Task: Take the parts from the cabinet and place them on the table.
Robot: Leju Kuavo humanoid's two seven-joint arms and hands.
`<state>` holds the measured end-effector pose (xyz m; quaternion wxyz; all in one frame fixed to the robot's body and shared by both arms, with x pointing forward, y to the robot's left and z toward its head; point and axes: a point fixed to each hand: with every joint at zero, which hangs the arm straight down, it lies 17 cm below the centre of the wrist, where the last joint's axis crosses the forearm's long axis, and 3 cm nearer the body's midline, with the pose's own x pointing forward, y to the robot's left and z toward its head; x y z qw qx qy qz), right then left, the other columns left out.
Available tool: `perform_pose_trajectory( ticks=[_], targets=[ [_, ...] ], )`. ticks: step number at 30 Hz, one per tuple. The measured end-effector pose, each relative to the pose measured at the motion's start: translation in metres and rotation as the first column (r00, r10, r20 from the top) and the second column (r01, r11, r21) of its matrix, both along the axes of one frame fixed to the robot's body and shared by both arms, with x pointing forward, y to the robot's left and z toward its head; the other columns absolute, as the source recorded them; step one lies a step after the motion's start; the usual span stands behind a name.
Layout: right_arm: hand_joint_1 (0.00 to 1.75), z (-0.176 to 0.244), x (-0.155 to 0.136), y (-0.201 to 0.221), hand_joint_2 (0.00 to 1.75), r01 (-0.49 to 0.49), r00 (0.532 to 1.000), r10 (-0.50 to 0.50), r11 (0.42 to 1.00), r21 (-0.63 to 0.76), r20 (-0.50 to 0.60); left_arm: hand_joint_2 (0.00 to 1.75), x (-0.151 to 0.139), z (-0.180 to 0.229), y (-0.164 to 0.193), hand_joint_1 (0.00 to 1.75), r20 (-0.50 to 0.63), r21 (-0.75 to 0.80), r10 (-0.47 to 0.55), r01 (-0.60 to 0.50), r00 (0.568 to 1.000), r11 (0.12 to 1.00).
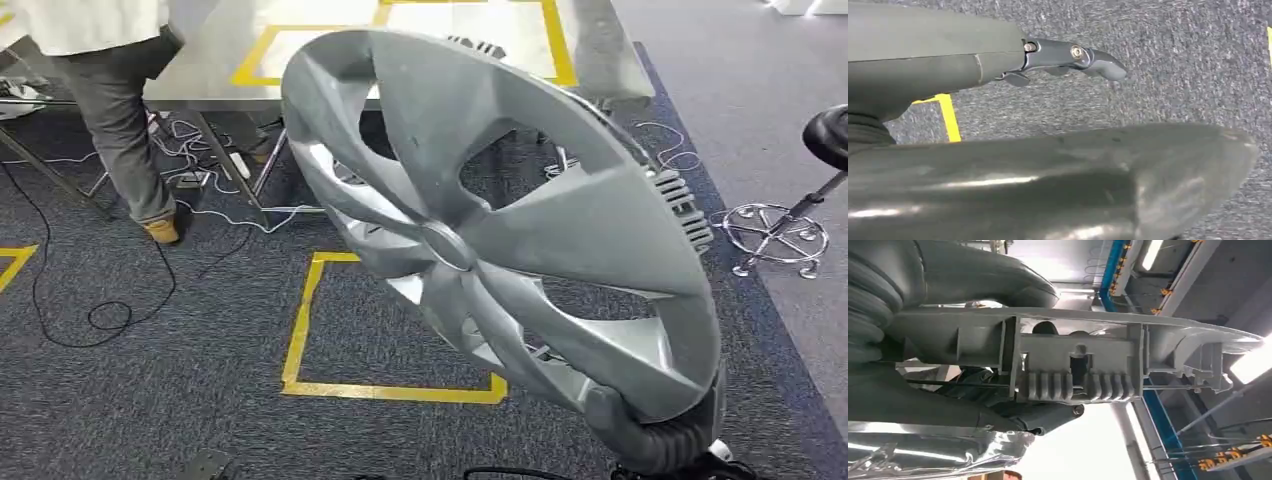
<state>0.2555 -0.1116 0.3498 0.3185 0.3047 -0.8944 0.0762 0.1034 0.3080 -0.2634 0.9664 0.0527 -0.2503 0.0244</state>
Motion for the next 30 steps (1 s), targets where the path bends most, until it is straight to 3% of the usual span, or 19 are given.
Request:
perform_pose_trajectory(
  ticks=[30],
  targets=[
    [1.75,-0.0059,-0.0028,-0.0010,1.75,0.000,1.000,0.000,1.000,0.000,-0.014,0.00,-0.0009,0.0003,0.0027,0.00,0.004,0.006,-0.010,0.010,1.000,1.000]
  ],
)
